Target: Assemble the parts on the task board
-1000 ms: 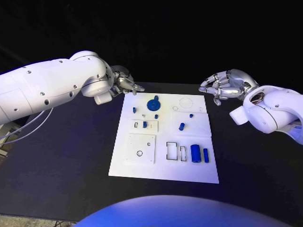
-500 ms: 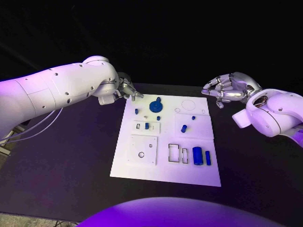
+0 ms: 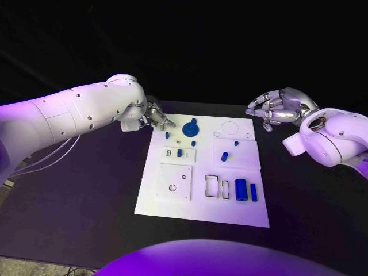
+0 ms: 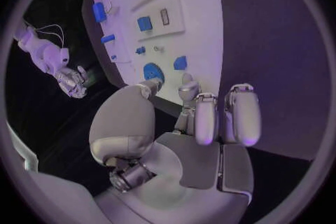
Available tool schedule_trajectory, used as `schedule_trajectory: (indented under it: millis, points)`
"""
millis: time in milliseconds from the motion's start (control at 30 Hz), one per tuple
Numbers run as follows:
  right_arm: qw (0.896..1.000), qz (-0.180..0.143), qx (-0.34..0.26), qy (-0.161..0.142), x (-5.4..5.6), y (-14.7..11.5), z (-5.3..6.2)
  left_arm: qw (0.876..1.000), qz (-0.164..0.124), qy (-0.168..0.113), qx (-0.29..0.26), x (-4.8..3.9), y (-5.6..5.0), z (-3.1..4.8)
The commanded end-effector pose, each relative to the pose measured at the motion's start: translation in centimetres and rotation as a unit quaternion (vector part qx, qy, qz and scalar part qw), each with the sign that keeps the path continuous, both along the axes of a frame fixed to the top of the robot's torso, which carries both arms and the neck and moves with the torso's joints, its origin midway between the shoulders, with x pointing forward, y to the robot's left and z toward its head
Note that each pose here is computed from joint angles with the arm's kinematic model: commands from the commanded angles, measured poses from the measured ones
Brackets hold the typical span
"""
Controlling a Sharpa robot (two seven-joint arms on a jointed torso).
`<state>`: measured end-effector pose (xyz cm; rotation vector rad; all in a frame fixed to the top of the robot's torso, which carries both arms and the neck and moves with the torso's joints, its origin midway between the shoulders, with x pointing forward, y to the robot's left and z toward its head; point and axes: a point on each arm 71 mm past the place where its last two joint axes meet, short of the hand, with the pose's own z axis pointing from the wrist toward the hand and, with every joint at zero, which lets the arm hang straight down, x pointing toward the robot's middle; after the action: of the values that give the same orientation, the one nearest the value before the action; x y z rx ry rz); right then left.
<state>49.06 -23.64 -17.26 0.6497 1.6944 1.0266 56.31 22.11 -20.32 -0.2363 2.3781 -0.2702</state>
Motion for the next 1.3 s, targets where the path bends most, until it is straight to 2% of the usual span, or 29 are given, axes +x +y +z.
schedule_trajectory:
  millis: [33,333,733,1300]
  points:
    - [1.000,0.005,-0.002,-0.002,0.0,0.1,0.0,1.000,-0.019,0.016,0.004,-0.21,-0.3,-0.24]
    - [1.000,0.006,-0.002,-0.002,0.0,0.1,0.0,1.000,-0.018,0.019,0.005,-0.20,-0.1,-0.42]
    - [1.000,0.007,-0.002,-0.001,0.0,0.2,0.0,0.999,-0.024,0.029,0.005,-0.43,-0.4,-1.35]
    - [1.000,0.008,-0.002,0.000,0.0,0.3,-0.1,1.000,-0.019,0.022,-0.006,-0.37,-0.5,-1.42]
